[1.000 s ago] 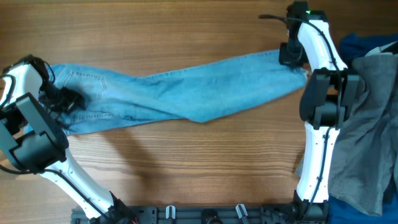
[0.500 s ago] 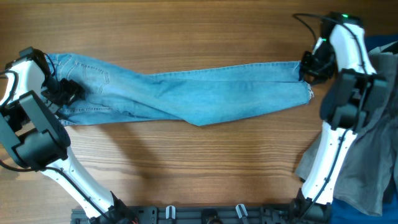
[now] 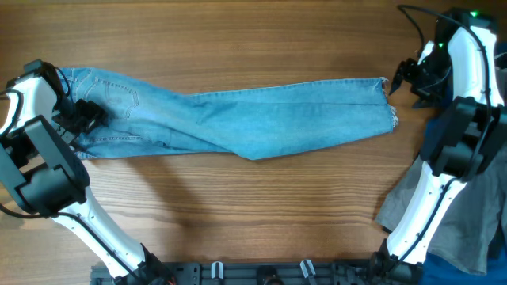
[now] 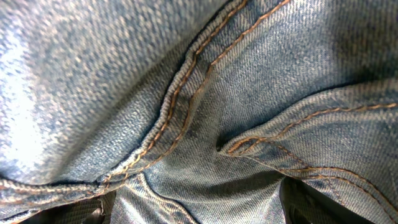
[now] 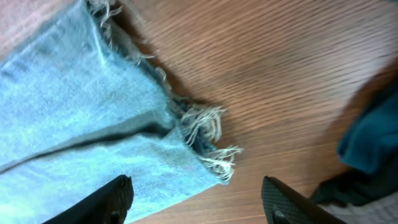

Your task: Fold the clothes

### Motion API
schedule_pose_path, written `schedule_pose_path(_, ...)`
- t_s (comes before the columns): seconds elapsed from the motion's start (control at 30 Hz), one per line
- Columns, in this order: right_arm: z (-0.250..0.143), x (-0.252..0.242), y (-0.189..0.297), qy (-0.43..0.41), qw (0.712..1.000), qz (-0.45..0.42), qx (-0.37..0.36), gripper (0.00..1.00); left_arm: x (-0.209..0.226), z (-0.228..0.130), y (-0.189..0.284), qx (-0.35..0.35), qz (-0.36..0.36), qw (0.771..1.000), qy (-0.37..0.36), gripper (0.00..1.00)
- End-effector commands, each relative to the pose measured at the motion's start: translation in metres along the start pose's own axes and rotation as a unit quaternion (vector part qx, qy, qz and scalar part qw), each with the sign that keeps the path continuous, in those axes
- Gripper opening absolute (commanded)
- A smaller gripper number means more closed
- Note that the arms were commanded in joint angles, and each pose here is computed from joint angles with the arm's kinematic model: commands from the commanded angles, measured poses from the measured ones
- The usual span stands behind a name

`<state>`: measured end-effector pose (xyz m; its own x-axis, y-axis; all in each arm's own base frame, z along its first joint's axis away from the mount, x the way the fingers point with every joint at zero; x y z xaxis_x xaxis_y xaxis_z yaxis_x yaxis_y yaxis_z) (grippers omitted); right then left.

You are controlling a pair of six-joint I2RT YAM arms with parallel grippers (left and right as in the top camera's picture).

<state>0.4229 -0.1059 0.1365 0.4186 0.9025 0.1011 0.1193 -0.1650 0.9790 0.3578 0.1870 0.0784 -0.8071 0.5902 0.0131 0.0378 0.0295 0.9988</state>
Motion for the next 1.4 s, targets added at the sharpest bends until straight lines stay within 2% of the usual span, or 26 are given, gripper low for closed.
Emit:
schedule_pose_path(0.0, -0.007, 0.003, -0.007, -0.003, 1.000, 0.009, 0.018, 0.68, 0.005, 0.009, -0.031, 0.007, 0.016, 1.000, 0.005, 0.86)
schedule_pose_path(0.37, -0.006, 0.010, -0.050, 0.010, 1.000, 0.010, 0.021, 0.62, 0.005, 0.009, -0.031, 0.007, 0.016, 1.000, 0.005, 0.88)
schedule_pose_path(0.43, -0.005, 0.010, -0.049, 0.010, 1.000, 0.010, 0.018, 0.54, 0.005, 0.010, -0.031, 0.007, 0.016, 1.000, 0.005, 0.88)
schedule_pose_path(0.47, -0.005, 0.010, -0.049, 0.010, 1.000, 0.010, 0.018, 0.46, 0.005, 0.009, -0.031, 0.007, 0.016, 1.000, 0.005, 0.88)
schedule_pose_path(0.5, -0.005, 0.010, -0.049, 0.010, 1.000, 0.010, 0.018, 0.34, 0.005, 0.009, -0.031, 0.007, 0.016, 1.000, 0.005, 0.88)
schedule_pose_path(0.53, -0.005, 0.010, -0.049, 0.010, 1.000, 0.010, 0.018, 0.16, 0.005, 0.009, -0.031, 0.007, 0.016, 1.000, 0.005, 0.88)
schedule_pose_path(0.57, -0.005, 0.010, -0.049, 0.010, 1.000, 0.010, 0.018, 0.07, 0.005, 0.009, -0.031, 0.007, 0.016, 1.000, 0.005, 0.88)
schedule_pose_path(0.6, -0.005, 0.010, -0.049, 0.009, 1.000, 0.010, 0.019, 0.04, 0.005, 0.009, -0.031, 0.007, 0.016, 1.000, 0.005, 0.88)
schedule_pose_path(0.9, -0.014, 0.001, -0.030, 0.006, 0.999, -0.030, 0.024, 0.04, 0.005, 0.009, -0.031, 0.007, 0.016, 1.000, 0.005, 0.88)
schedule_pose_path(1.0, -0.014, 0.005, -0.001, 0.012, 0.999, -0.023, -0.023, 0.04, 0.005, 0.009, -0.031, 0.007, 0.016, 1.000, 0.005, 0.88)
schedule_pose_path(1.17, -0.001, 0.014, 0.048, 0.025, 0.988, 0.003, -0.154, 0.04, 0.005, 0.009, -0.031, 0.009, 0.012, 1.000, 0.005, 0.88)
schedule_pose_path(1.37, 0.010, 0.021, 0.051, 0.035, 0.981, 0.034, -0.188, 0.04, 0.005, 0.009, -0.031, 0.010, 0.013, 1.000, 0.005, 0.88)
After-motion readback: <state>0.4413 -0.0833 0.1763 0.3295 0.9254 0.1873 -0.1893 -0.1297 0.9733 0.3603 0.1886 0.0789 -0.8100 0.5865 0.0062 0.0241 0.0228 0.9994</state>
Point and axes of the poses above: each gripper's point midway between its finger pads, its own y axis back along the fingers, its own x axis along the line the jaws close on, z = x × y, the point moved 8 cm from there along y, back along the fingers, and after that the axes turned 2 degrees about y, right-handed, at the moved point
